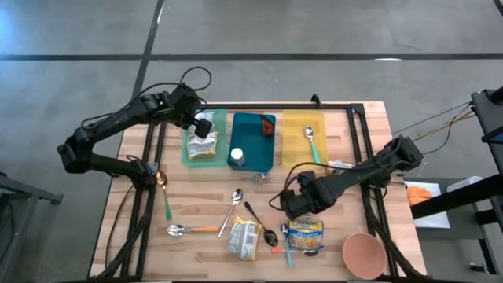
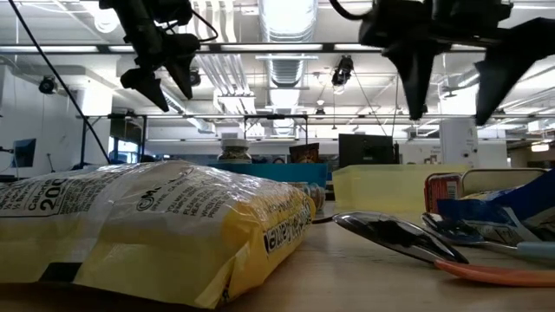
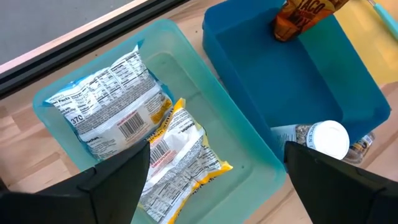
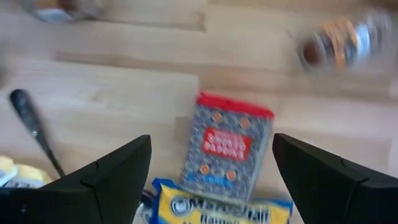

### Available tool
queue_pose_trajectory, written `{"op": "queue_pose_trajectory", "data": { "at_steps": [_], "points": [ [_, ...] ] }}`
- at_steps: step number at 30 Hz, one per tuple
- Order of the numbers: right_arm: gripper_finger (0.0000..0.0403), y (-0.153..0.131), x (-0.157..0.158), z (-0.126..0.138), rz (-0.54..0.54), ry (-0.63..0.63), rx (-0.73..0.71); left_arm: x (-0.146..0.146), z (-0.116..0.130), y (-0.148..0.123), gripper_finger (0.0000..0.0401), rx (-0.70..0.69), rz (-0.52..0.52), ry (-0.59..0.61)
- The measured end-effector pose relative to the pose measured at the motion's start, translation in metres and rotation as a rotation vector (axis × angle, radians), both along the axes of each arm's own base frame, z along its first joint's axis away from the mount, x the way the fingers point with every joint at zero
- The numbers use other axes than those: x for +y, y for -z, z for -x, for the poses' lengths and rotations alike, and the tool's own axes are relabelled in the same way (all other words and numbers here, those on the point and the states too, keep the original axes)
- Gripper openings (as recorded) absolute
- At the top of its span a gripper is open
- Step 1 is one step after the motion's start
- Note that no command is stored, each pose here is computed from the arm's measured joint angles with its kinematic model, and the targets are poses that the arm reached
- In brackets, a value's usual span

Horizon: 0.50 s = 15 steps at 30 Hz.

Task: Pick & Place Food Item
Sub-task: Put the red seasoning can into the blue bin

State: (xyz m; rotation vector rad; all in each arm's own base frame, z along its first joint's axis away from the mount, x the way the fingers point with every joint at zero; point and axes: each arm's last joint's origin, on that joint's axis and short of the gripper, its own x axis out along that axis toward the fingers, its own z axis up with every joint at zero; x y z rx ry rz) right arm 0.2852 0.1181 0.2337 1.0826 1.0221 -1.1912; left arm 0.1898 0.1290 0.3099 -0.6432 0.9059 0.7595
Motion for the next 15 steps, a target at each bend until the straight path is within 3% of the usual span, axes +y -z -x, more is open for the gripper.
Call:
{"op": "queue_pose_trajectory", "data": {
  "at_steps": [10, 15],
  "points": [
    [0.0336, 0.0074, 0.0025, 0.0037, -0.046, 0.028, 0.042, 0.0004, -0.0003, -0.0003, 0.0373, 0.004, -0.014, 0.024],
    [0.0384, 0.0077, 0.0026, 0.0037, -0.046, 0.021, 0.043, 0.0004, -0.0003, -0.0003, 0.0373, 0.004, -0.014, 0.024]
  ]
}}
